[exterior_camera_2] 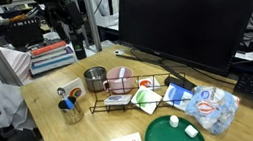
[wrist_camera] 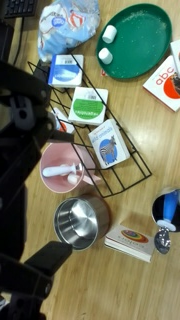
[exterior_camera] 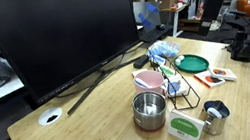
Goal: Move the tin to the right
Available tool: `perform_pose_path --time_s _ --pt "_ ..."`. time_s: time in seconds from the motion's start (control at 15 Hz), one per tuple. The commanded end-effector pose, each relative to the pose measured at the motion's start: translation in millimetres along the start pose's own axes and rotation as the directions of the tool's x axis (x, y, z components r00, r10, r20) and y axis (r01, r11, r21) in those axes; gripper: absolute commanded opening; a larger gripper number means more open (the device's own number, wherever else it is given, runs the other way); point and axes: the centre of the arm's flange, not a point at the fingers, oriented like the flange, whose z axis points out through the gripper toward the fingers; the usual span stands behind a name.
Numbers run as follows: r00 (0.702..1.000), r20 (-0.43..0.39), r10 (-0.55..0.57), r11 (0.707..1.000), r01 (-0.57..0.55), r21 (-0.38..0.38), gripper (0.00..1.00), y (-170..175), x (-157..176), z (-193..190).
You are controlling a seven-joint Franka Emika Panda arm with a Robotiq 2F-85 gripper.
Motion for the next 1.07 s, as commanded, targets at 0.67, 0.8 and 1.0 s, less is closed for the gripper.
perform_pose_path --time_s 0.67,0.8,1.0 --pt "0.983 0.046 -0.177 0.980 0.172 0.101 1.00 -106.9 70.2 91.8" --pt "0.981 0.048 -0.189 0.977 0.183 0.109 1.00 -109.5 76.8 96.4" --pt "0.981 0.041 -0.192 0.976 0.187 0.108 1.00 -109.3 78.1 92.6"
